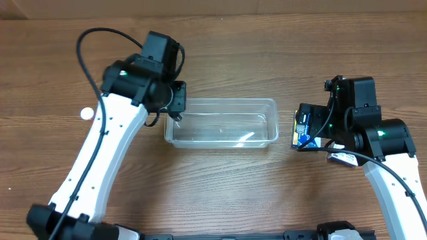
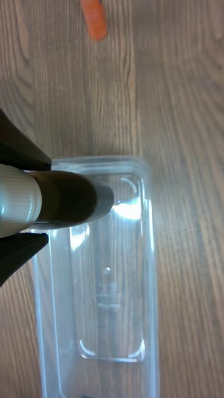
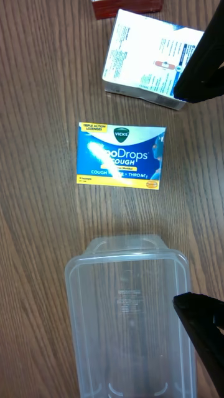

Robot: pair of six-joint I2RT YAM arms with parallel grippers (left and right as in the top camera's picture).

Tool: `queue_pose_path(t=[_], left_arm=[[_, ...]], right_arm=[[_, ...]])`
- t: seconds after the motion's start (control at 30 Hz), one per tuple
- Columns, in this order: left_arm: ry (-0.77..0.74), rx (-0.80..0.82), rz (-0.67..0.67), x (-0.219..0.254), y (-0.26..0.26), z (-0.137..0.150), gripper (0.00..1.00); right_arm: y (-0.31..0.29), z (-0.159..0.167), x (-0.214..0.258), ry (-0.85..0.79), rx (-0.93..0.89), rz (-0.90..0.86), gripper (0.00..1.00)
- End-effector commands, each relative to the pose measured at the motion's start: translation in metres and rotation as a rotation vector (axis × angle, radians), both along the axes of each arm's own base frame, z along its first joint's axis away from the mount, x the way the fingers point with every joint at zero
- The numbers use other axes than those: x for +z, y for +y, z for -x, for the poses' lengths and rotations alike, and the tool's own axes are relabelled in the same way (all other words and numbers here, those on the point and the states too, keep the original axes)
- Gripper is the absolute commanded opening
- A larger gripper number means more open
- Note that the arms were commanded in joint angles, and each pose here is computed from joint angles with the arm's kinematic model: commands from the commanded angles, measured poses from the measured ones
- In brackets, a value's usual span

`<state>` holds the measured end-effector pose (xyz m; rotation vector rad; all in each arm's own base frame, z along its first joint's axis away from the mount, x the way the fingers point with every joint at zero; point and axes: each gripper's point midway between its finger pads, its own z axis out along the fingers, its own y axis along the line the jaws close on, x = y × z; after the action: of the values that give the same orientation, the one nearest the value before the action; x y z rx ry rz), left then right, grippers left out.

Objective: Pack container
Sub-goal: 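Carry the dark bottle into the container's left end and release, then move the left gripper to the orange tube and grasp it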

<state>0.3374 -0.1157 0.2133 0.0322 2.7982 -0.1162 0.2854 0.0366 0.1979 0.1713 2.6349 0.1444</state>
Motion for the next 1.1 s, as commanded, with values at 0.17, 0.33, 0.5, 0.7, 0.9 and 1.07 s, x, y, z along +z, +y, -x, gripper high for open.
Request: queue_pose_path(t=[0.17, 0.33, 0.5, 0.7, 0.9, 1.07], left_arm=[[0.134, 0.027, -0.06, -0.082, -0.009, -0.029, 0.04], [0.197, 0.027, -0.087, -0.115, -0.01, -0.035, 0.04], [0.202, 0.02, -0.091, -0.119, -0.01, -0.036, 0.33], [0.207, 0.02, -0.093, -0.118, -0.01, -0.034, 0.62], [0.065, 0.04, -0.105, -0.036, 0.0, -0.038, 0.7], [-0.058, 0.201, -0.128, 0.053, 0.074, 0.008, 1.0]], right_arm=[[0.002, -0.005, 0.012, -0.034, 0.004, -0.006, 1.0], [0.002, -0.005, 0.012, -0.034, 0.003, -0.005, 1.0], [0.002, -0.005, 0.012, -0.034, 0.003, -0.005, 1.0], [0.002, -0.005, 0.012, -0.03, 0.003, -0.005, 1.0], [0.002, -0.005, 0.012, -0.031, 0.004, -0.005, 1.0], [0.002, -0.005, 0.012, -0.031, 0.004, -0.005, 1.0]])
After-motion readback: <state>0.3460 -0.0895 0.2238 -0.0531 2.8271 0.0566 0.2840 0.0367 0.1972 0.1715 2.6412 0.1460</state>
